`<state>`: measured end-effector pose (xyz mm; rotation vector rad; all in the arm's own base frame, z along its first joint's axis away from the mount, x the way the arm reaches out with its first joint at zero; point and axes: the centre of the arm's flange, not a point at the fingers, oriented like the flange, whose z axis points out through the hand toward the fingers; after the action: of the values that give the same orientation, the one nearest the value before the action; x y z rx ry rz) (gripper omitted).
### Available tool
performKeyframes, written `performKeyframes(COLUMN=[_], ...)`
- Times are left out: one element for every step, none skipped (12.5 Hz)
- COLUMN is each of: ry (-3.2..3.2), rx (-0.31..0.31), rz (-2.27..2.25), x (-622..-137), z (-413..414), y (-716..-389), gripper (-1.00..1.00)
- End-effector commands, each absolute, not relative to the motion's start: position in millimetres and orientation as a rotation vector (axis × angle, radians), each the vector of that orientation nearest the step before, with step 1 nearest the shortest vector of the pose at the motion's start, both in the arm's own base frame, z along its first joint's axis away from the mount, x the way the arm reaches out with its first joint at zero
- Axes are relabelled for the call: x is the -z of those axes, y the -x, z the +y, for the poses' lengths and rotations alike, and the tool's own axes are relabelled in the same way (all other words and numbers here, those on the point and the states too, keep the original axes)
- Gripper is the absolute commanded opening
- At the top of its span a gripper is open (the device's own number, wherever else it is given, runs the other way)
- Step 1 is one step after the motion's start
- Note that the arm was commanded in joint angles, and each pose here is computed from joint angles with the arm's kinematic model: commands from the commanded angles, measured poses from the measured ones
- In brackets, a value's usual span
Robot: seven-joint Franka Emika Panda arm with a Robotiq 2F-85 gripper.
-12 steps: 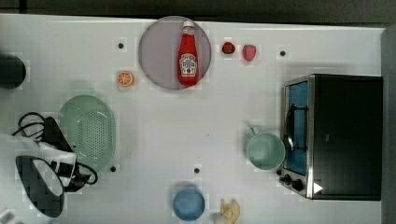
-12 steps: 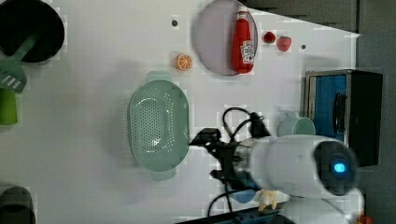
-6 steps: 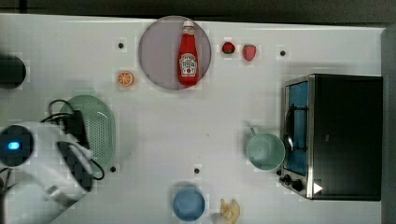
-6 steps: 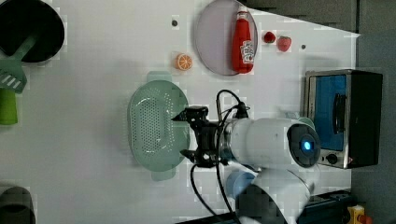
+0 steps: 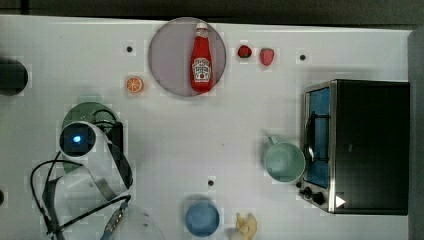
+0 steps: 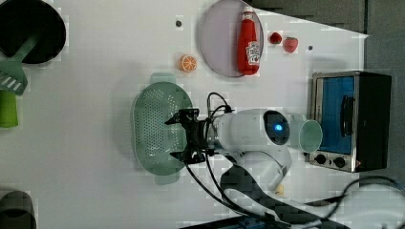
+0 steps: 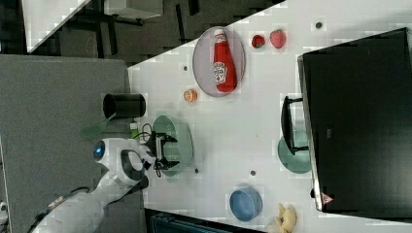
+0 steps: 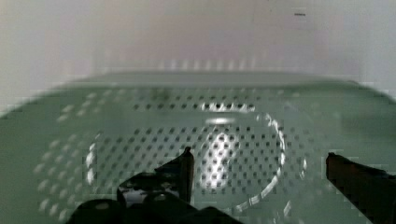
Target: Drag strainer left to right.
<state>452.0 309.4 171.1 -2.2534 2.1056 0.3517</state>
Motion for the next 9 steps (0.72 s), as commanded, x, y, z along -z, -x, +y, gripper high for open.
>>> performKeyframes(ry=[2.195, 2.196, 2.198, 2.197, 2.196, 2.196, 2.199, 2.191, 2.182], rx=[-0.295, -0.293, -0.288, -0.281, -0.276, -0.274, -0.257, -0.241, -0.229], rz=[2.123, 2.128, 2.144, 2.154, 2.151, 2.165, 2.167, 2.178, 2.196], x=[-171, -165, -160, -157, -158, -155, -155, -155, -155], z=[310, 309, 303, 298, 298, 293, 286, 279, 269], y=[-452, -451, -451, -452, -453, -453, -454, -458, -460], gripper=[1.0, 1.0, 1.0, 1.0, 1.0, 1.0, 1.0, 1.0, 1.0])
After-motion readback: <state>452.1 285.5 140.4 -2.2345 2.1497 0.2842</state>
